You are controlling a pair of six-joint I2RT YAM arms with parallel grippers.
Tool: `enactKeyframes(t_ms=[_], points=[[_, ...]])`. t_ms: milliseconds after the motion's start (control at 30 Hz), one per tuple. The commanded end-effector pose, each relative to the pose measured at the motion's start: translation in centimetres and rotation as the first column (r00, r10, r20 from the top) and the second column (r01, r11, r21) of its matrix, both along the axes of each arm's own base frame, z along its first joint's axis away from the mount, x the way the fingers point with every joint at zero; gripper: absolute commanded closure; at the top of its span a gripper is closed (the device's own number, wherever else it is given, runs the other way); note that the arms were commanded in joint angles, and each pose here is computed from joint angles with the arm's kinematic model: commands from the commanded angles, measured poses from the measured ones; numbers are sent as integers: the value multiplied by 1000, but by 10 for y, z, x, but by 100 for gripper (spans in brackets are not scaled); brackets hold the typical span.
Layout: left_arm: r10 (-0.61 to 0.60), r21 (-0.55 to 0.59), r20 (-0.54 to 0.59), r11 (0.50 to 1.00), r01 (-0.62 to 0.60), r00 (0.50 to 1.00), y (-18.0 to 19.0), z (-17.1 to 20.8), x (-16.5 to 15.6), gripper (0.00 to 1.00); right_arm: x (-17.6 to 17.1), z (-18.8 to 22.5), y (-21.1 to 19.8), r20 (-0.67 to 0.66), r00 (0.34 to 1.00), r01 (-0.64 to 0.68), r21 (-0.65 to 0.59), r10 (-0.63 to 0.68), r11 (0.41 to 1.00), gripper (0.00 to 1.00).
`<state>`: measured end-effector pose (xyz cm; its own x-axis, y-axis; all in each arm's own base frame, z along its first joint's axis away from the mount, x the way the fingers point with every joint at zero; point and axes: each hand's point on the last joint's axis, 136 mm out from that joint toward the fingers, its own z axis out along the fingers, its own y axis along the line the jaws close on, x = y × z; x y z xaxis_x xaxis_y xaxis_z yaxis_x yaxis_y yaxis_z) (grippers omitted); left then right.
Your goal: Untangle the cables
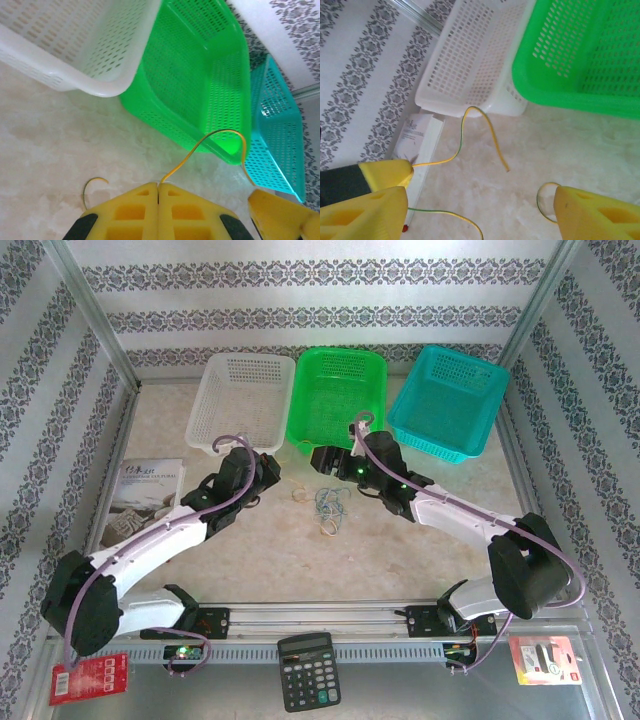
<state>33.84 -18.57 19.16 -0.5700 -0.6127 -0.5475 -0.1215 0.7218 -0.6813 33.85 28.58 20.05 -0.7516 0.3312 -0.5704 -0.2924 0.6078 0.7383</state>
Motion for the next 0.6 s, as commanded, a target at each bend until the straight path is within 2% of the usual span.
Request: enactKeyframes(t_ms=[0, 233, 500, 567], points=[[-43, -4, 56, 999, 43, 998, -7, 15, 0, 100, 13, 30, 4, 19, 998, 51, 139, -54, 989, 21], [-45, -18, 68, 999, 46, 997, -8, 21, 0, 100, 32, 25, 1, -30, 987, 162, 250, -160, 954, 21], [-37, -24, 73, 999, 39, 997, -7, 20, 1, 100, 42, 9, 12, -85, 980, 196, 304, -178, 932, 23], [-36, -26, 77, 999, 38, 996, -7, 22, 1, 100, 42, 8, 16, -89, 981, 191, 311, -172, 931, 26]])
